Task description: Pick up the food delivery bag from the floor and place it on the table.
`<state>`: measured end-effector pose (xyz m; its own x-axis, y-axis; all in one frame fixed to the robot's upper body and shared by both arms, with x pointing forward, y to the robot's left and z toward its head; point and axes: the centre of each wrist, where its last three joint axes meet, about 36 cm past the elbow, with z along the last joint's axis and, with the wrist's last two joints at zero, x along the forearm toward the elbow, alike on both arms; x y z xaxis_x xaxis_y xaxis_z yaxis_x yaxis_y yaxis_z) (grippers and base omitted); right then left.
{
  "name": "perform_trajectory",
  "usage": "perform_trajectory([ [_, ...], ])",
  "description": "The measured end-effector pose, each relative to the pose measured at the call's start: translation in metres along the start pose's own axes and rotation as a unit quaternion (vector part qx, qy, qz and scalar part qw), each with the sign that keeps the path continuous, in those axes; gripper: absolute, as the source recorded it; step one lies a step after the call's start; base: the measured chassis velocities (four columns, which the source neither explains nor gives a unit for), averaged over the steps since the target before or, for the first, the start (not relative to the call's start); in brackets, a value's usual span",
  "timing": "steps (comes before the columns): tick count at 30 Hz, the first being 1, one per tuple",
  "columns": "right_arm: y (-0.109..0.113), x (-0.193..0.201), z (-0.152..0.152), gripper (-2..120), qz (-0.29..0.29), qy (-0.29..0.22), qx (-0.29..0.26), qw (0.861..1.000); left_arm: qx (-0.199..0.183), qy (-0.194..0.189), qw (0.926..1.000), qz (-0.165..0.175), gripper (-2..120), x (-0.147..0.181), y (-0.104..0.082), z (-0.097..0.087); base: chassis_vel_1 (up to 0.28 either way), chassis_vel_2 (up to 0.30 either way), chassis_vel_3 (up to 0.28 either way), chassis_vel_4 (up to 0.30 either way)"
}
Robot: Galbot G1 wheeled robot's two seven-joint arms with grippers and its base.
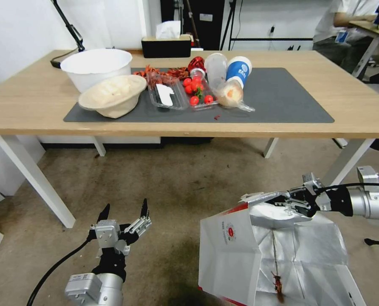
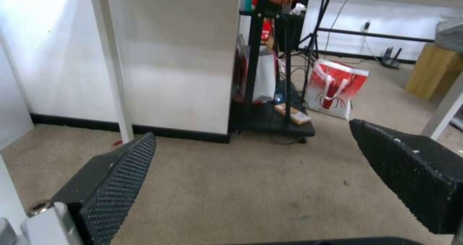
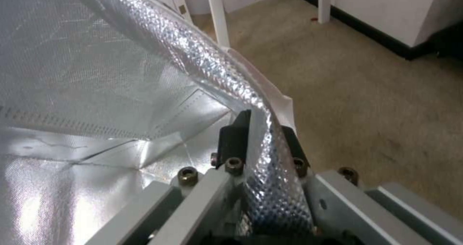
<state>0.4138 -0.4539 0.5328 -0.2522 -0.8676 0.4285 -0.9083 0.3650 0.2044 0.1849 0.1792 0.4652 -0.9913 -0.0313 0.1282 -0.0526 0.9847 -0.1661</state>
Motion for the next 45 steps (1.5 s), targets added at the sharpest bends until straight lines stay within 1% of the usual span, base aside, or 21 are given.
perform_trajectory([
  [45, -0.0010, 0.0016, -0.0037, 0, -0.013, 0.003, 0.002, 1.000, 0.005, -0.002, 1.0000, -0.004, 100, -0.0001, -0.0013, -0.0016, 0.000, 0.000, 0.000, 0.000],
])
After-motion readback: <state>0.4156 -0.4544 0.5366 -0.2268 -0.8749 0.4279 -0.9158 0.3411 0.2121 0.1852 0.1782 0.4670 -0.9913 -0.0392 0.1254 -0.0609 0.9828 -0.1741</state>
